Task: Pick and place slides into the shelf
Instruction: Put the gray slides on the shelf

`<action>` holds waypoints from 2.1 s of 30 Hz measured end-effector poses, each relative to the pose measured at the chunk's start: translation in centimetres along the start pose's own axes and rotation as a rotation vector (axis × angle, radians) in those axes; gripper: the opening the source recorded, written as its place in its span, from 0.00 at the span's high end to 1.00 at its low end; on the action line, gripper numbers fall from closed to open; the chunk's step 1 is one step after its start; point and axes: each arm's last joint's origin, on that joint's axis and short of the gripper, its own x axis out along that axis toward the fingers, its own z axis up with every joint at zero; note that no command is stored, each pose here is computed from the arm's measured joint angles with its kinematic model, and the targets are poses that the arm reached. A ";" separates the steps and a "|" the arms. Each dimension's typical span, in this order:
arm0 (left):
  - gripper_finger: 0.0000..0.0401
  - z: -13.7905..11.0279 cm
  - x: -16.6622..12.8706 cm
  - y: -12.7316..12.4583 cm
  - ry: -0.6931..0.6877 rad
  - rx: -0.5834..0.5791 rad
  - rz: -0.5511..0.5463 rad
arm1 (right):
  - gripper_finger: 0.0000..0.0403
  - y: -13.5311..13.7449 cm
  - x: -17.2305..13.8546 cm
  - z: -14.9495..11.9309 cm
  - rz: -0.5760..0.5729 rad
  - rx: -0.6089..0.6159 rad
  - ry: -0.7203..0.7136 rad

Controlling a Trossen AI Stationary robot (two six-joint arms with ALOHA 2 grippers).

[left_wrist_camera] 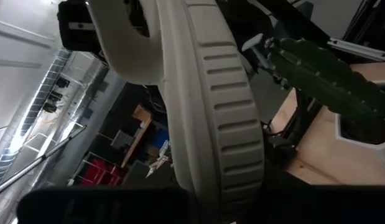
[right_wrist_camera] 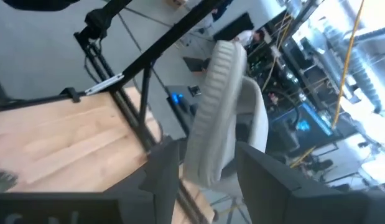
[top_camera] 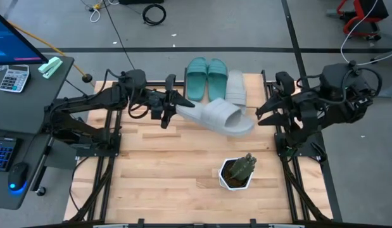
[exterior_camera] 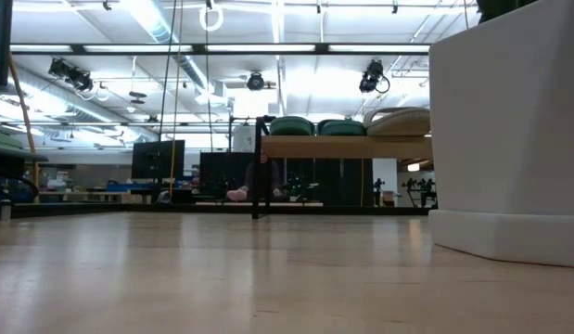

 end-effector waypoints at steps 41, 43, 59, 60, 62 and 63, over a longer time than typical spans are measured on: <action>0.82 -2.0 0.2 -0.3 0.102 -0.186 -0.036 | 0.92 -1.0 4.6 -0.9 -0.146 -0.043 0.183; 0.72 -2.5 0.1 -0.2 0.152 -0.232 -0.016 | 0.92 -1.4 4.3 -1.5 -0.182 -0.037 0.235; 0.32 -4.6 -0.9 -0.1 0.308 -0.439 0.001 | 0.92 -3.4 2.6 -5.0 -0.381 -0.074 0.652; 0.33 -4.6 -0.9 -0.3 0.315 -0.445 -0.011 | 0.92 -3.6 2.3 -5.2 -0.409 -0.074 0.690; 0.35 -4.7 -1.0 -0.4 0.327 -0.451 -0.019 | 0.92 -3.5 1.9 -5.8 -0.416 -0.073 0.793; 0.36 -4.8 -1.0 -0.4 0.334 -0.453 -0.019 | 0.92 -3.5 1.8 -6.1 -0.414 -0.066 0.807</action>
